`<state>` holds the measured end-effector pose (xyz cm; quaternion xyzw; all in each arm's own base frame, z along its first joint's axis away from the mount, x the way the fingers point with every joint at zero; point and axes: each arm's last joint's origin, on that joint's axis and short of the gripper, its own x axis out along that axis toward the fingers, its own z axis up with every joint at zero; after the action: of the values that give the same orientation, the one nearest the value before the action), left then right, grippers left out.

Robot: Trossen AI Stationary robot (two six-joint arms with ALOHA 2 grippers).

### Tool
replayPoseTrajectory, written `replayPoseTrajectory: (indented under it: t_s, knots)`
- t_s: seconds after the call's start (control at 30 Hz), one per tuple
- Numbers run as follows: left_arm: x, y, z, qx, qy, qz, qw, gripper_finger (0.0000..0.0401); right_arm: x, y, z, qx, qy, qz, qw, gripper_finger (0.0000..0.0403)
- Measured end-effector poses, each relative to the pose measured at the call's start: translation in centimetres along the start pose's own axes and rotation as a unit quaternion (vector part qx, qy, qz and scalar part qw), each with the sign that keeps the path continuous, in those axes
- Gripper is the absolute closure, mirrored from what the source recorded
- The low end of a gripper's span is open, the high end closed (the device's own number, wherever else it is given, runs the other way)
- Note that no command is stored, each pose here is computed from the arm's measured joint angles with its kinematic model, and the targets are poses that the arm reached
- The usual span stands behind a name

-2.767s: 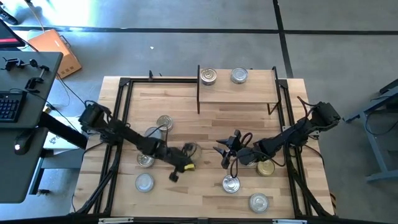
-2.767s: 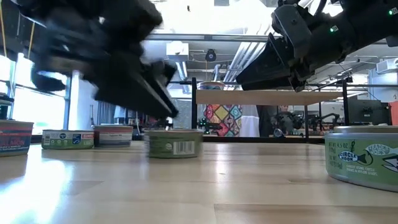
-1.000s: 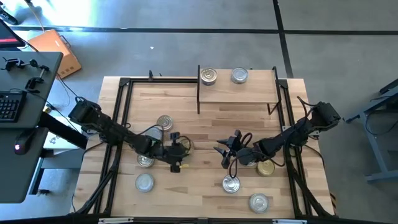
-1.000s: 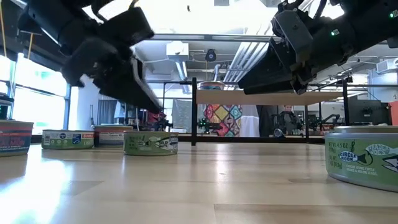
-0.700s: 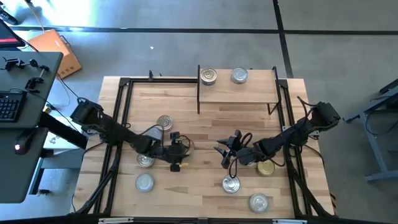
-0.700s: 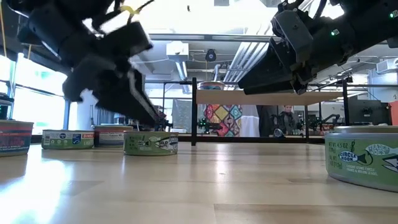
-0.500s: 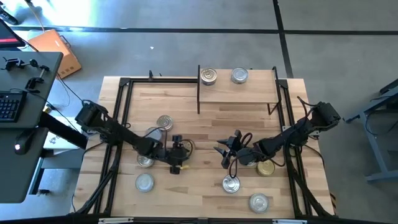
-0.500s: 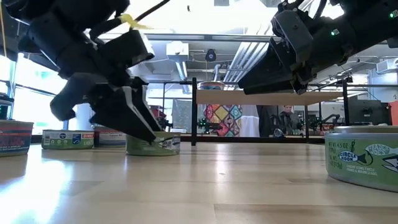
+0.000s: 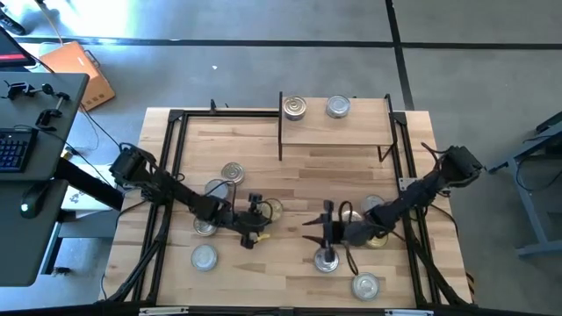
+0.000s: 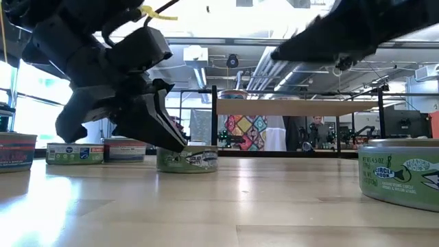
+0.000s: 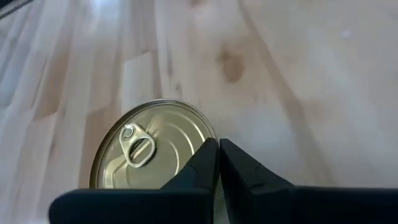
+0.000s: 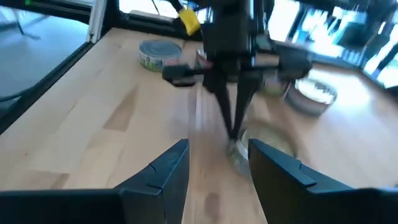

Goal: Stack canned seafood by type on shelf
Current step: Put the green tuna can on the shelf

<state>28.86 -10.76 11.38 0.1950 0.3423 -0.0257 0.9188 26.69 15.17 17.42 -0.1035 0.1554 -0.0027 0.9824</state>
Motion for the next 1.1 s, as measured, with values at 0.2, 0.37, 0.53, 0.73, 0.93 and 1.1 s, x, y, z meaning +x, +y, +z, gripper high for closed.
replayPoseTrajectory:
  t_s: [0.2,0.37,0.53,0.73,0.93,1.1]
  knots:
    - [-0.5,-1.3,0.6,0.027,-0.035,-0.019,0.999,0.04,0.3,0.3,1.3,-0.036,-0.006,0.026,0.999,0.0248]
    - [-0.7,-1.8,1.0,0.026,-0.055,-0.017,0.998,0.04,0.8,-0.2,1.4,-0.061,-0.001,0.019,0.998,0.0243]
    - [-0.9,-2.0,1.2,0.023,-0.064,-0.007,0.998,0.0401,2.1,0.0,0.8,-0.108,0.022,0.003,0.994,0.0208]
    - [-1.0,-1.9,1.6,0.002,-0.081,0.004,0.997,0.0401,4.0,0.5,0.2,-0.139,0.055,-0.001,0.989,0.0151]
    - [-1.0,-1.9,1.8,-0.009,-0.088,0.005,0.996,0.0401,5.5,1.2,-0.5,-0.2,0.09,0.004,0.976,0.0139]
    - [-1.1,-1.7,2.1,-0.017,-0.102,0.01,0.995,0.0401,7.3,2.1,-1.3,-0.274,0.112,-0.01,0.955,0.0139]
